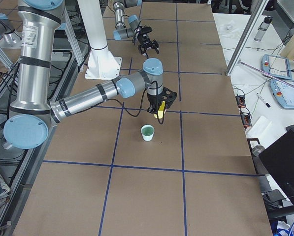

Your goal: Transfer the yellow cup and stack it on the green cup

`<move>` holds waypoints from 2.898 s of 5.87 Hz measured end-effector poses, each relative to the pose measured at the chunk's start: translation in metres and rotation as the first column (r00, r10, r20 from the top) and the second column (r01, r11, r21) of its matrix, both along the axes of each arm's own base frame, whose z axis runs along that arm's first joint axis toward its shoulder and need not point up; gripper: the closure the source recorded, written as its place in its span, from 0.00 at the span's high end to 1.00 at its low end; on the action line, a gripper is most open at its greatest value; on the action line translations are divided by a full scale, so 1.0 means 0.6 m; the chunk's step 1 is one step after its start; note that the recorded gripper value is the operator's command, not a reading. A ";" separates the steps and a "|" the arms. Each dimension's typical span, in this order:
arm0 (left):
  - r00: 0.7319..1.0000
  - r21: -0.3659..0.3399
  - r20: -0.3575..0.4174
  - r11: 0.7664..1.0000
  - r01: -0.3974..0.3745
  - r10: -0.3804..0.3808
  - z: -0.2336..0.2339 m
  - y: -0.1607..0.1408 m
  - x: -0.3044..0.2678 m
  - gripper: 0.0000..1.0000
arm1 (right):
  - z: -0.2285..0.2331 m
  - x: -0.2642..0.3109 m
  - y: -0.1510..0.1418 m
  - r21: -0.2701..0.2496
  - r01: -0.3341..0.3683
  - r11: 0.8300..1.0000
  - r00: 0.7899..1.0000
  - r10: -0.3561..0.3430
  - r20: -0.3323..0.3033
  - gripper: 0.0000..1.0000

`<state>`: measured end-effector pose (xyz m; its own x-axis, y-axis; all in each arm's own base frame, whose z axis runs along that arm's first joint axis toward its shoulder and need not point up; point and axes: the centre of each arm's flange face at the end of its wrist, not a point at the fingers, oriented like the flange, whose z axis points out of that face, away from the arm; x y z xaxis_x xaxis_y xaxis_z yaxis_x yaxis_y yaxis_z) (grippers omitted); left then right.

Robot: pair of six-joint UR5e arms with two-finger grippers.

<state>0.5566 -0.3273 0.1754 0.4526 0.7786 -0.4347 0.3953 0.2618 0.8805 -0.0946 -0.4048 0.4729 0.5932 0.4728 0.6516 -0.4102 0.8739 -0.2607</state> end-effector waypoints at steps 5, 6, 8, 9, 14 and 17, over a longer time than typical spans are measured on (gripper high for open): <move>1.000 -0.048 0.025 0.999 0.017 -0.016 0.027 -0.021 -0.006 1.00 | 0.108 0.014 0.038 -0.004 0.013 1.000 1.000 -0.013 0.007 0.00; 1.000 -0.049 0.026 0.999 0.017 -0.015 0.028 -0.021 -0.005 1.00 | 0.114 0.013 0.039 -0.015 0.020 1.000 1.000 -0.020 0.012 0.00; 1.000 -0.049 0.027 0.999 0.016 -0.015 0.029 -0.021 -0.004 1.00 | 0.120 0.010 0.049 -0.042 0.044 0.998 0.998 -0.042 0.041 0.00; 0.999 -0.050 0.029 0.999 0.016 -0.014 0.030 -0.021 -0.003 1.00 | 0.126 0.009 0.056 -0.054 0.054 0.997 0.998 -0.051 0.046 0.01; 1.000 -0.050 0.027 0.999 0.014 -0.013 0.030 -0.019 -0.002 1.00 | 0.135 -0.003 0.060 -0.065 0.070 0.995 0.997 -0.068 0.039 0.11; 1.000 -0.050 0.025 0.999 0.013 -0.012 0.029 -0.018 -0.002 1.00 | 0.141 -0.006 0.054 -0.069 0.070 0.995 0.997 -0.068 0.036 1.00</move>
